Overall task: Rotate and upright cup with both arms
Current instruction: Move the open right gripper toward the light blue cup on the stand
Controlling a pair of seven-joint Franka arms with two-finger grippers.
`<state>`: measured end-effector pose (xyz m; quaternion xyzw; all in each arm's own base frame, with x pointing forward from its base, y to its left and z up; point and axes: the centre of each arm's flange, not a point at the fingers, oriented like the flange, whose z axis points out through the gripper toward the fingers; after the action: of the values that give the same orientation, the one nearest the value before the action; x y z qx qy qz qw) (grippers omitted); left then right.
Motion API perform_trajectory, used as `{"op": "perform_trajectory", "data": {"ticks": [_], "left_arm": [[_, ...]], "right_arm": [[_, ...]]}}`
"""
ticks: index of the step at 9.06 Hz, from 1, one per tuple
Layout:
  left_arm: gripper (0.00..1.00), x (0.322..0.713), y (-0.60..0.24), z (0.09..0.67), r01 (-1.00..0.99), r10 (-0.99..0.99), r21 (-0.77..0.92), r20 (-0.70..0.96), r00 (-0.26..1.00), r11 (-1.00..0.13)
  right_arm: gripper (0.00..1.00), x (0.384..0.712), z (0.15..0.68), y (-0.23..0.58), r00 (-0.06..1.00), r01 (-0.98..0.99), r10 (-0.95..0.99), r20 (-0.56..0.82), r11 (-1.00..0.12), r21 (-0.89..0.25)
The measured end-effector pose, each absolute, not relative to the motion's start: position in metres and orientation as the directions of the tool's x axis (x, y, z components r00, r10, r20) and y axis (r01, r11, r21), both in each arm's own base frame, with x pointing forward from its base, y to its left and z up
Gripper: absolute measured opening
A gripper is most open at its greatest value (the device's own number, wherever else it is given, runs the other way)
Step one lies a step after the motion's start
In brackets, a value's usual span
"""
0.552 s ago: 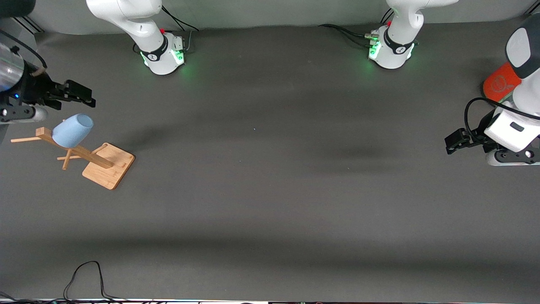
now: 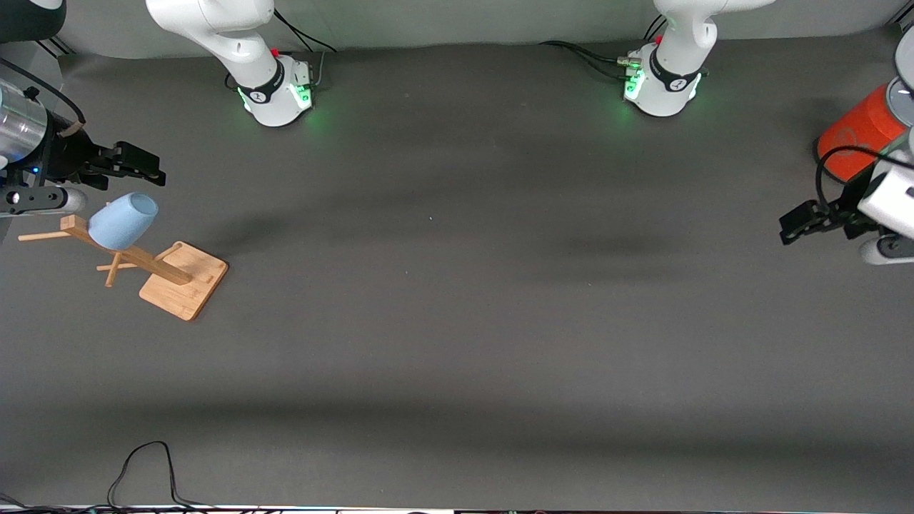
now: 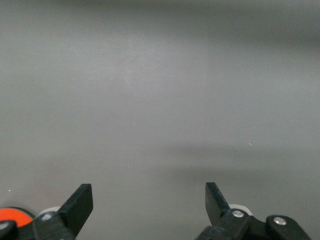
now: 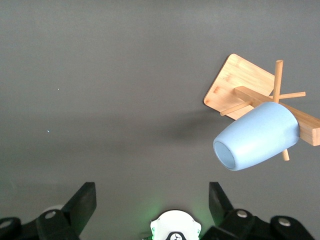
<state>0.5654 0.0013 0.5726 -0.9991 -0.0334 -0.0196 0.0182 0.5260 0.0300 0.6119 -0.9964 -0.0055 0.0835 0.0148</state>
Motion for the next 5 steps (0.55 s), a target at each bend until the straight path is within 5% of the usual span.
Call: {"op": "perform_trajectory", "data": {"ticks": [5], "left_arm": [[1.0,0.5613,0.0001,0.5779,0.066,0.065,-0.036,0.042,0.997,-0.997]], "right_arm": [[1.0,0.5227,0.606,0.0262,0.972,0.002,0.008,-0.233,-1.0,-0.028]]}}
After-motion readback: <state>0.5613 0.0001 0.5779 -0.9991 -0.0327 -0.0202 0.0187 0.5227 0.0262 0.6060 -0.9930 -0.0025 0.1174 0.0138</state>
